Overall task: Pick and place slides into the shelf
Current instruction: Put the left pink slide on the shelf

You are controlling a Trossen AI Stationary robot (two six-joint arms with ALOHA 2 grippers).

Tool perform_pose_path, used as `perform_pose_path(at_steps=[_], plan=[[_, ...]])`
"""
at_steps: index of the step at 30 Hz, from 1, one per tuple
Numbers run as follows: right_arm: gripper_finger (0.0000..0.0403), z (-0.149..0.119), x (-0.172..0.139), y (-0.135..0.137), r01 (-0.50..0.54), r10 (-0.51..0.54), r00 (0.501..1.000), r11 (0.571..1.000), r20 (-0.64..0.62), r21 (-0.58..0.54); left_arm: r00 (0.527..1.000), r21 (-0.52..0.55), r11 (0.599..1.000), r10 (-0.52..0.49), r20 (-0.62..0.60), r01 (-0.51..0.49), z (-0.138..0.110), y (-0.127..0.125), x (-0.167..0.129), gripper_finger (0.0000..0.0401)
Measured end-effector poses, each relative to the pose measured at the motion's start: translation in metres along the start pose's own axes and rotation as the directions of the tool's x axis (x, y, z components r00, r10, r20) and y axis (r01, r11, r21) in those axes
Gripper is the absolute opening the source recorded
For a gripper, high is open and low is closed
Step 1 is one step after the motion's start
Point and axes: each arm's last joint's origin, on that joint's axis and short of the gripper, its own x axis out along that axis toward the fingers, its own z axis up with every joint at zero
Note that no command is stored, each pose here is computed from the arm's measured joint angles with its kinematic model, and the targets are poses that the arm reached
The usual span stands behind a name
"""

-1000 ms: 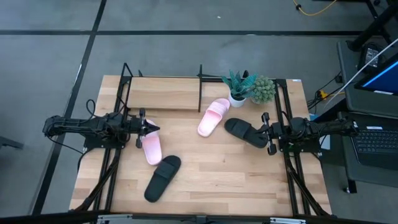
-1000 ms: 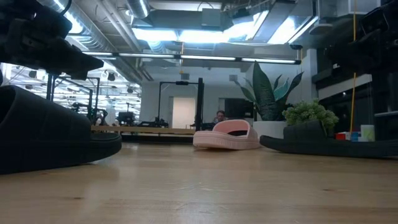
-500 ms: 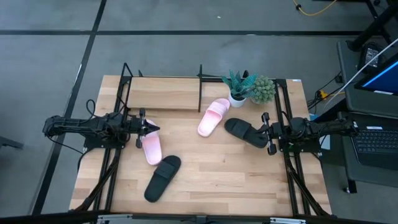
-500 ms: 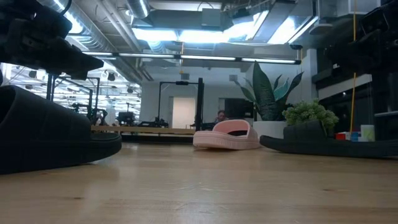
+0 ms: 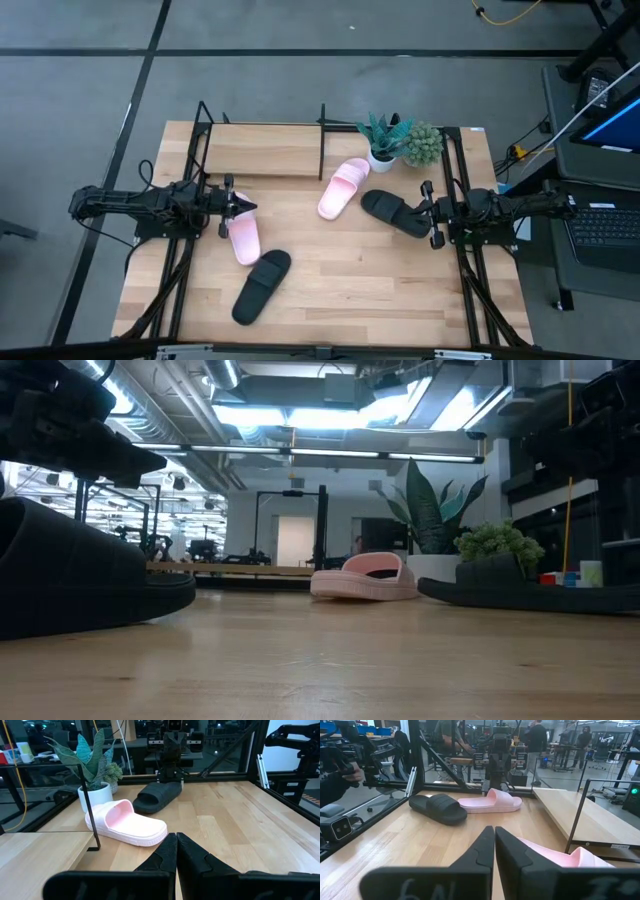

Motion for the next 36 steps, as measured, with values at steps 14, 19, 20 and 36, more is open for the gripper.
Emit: perform_pose_path(at_steps=[14, 19, 20, 36], plan=[[0.0019, 0.0000, 0.0000, 0.0000, 0.000, 0.000, 1.000, 0.999, 0.000, -0.044, 1.000, -0.034, 0.999, 0.000, 0.000, 0.000, 0.0000, 0.0000, 0.0000, 0.0000], [0.0019, 0.0002, 0.0000, 0.0000, 0.000, 0.000, 1.000, 0.999, 0.001, -0.039, 1.000, -0.035, 0.999, 0.000, 0.000, 0.000, 0.0000, 0.0000, 0.0000, 0.0000], [0.0019, 0.0000, 0.0000, 0.0000, -0.001, 0.001, 1.000, 1.000, 0.000, -0.028, 1.000, -0.035, 0.999, 0.000, 0.000, 0.000, 0.0000, 0.0000, 0.0000, 0.0000], [0.0019, 0.0001, 0.0000, 0.0001, -0.003, 0.003, 1.000, 1.000, 0.000, 0.004, 1.000, -0.034, 0.999, 0.000, 0.000, 0.000, 0.0000, 0.0000, 0.0000, 0.0000]])
